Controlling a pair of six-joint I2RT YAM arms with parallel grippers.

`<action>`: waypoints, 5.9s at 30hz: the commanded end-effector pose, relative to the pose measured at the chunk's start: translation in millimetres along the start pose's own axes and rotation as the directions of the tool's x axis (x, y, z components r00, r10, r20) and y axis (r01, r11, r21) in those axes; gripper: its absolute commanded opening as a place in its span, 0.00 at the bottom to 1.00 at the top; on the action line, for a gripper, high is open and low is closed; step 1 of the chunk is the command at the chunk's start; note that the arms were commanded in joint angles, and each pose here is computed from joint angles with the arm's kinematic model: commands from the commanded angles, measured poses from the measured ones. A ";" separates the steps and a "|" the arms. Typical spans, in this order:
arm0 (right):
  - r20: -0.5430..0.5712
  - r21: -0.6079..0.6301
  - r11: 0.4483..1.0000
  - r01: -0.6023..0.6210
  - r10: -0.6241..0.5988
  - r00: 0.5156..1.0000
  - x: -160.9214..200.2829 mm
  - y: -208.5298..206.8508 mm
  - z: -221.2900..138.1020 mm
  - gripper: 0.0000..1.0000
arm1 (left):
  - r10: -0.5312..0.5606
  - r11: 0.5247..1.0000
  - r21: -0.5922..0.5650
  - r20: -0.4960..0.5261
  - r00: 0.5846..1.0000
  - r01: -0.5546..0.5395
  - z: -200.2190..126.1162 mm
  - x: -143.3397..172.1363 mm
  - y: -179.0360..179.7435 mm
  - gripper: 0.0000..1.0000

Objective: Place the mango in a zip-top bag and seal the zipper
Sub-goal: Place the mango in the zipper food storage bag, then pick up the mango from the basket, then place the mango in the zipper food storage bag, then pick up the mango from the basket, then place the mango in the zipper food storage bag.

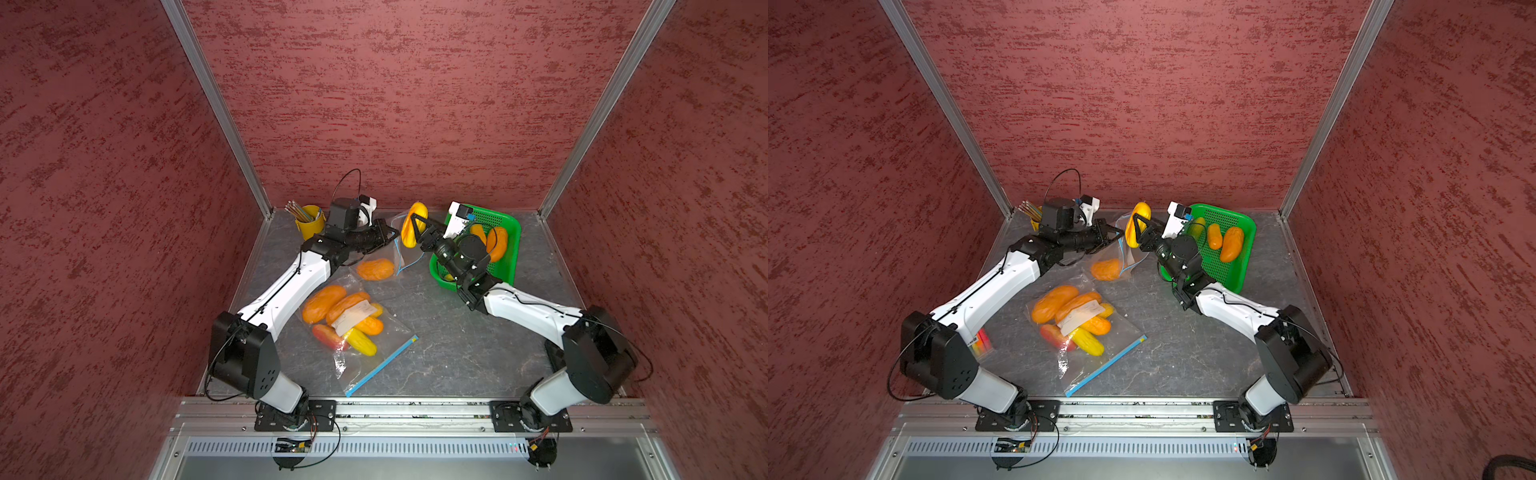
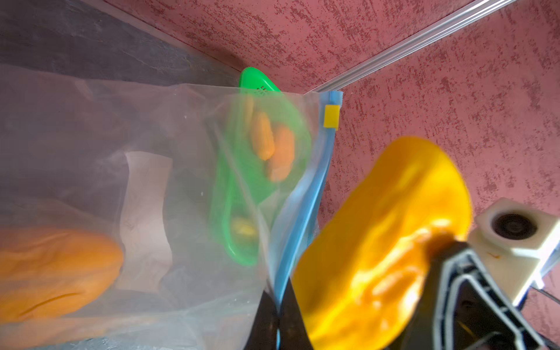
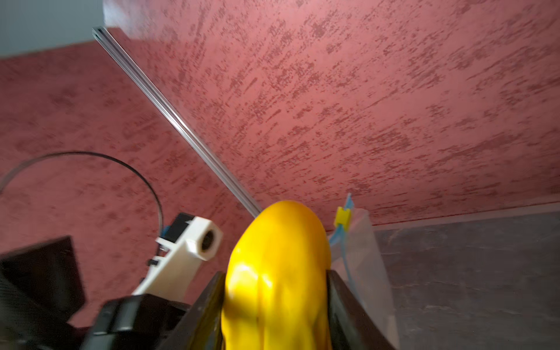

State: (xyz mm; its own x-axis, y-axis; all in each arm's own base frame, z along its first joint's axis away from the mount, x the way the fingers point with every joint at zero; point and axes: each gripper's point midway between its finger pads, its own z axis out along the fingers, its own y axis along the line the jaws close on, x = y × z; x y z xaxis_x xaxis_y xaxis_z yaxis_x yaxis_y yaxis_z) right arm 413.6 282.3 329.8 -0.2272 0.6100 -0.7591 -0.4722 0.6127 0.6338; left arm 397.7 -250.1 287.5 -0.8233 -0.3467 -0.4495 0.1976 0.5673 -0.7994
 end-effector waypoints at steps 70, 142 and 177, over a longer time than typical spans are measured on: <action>0.054 -0.069 0.997 -0.030 0.034 0.998 -98.5 -19.8 -70.7 0.15 | 0.092 0.991 0.106 -0.149 0.984 -0.077 52.1 16.2 -44.9 0.00; -0.284 0.479 0.872 0.104 0.041 0.958 -79.0 -238.3 -2.9 0.21 | 0.046 0.993 0.109 -0.102 0.994 -0.035 32.8 -2.8 -36.3 0.01; -0.116 0.221 0.964 0.146 -0.123 0.986 -76.5 -44.6 -57.9 0.99 | 0.053 0.988 0.149 -0.041 0.998 -0.046 6.4 -21.7 -60.4 0.01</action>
State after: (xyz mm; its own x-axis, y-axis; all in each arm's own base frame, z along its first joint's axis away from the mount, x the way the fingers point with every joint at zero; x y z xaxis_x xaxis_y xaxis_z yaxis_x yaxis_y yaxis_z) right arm 401.9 216.1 356.0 -0.2573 0.4841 -0.8363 -0.4329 0.7160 0.5477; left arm 406.4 -290.7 309.0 -0.8717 -0.2686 -0.4098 0.2439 0.4877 -0.8383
